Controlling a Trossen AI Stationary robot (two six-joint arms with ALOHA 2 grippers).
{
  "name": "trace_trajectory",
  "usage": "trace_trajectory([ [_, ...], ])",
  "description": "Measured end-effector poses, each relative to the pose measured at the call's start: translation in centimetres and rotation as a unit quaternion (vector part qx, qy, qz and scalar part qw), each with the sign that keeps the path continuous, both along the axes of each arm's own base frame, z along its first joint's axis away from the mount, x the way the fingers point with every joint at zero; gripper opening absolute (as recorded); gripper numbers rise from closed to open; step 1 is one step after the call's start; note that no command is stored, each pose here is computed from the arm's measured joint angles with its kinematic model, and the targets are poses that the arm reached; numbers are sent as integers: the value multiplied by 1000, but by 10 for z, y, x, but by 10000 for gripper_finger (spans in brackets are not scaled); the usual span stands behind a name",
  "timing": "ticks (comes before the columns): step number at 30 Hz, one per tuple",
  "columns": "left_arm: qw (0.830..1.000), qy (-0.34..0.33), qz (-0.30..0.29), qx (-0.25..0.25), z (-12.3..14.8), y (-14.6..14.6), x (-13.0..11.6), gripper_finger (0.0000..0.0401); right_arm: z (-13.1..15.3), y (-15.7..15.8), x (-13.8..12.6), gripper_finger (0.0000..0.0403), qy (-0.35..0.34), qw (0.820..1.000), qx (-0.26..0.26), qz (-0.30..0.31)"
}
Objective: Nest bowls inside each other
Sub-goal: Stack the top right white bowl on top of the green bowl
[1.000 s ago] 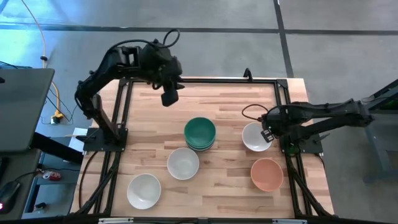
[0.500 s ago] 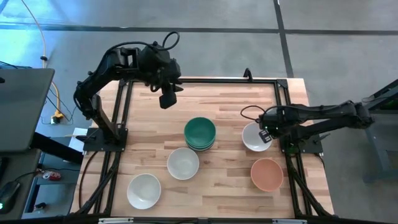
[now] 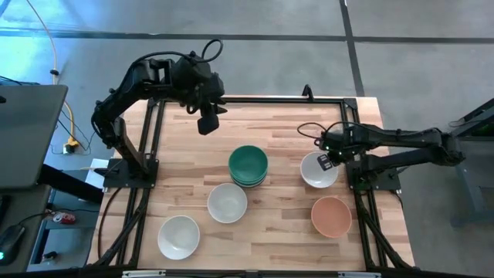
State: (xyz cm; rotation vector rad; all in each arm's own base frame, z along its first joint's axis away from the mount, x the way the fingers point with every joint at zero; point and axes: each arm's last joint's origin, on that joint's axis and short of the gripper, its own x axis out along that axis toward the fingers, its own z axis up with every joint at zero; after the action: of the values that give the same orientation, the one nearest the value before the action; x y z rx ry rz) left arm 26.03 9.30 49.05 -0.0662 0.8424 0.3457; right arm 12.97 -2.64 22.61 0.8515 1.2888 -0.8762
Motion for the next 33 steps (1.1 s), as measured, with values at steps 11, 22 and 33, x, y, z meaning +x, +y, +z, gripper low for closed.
trace_trajectory([
  [11,1000,-1,-7,-3,0,0,0,110,0,-10,6,63,-24,996,-17,90],
  [22,1000,-7,5,-17,0,-2,1,110,-20,-15,23,63,59,985,-5,164],
  [33,1000,-7,-4,-23,0,-9,3,110,-26,-18,28,63,80,983,-10,166],
])
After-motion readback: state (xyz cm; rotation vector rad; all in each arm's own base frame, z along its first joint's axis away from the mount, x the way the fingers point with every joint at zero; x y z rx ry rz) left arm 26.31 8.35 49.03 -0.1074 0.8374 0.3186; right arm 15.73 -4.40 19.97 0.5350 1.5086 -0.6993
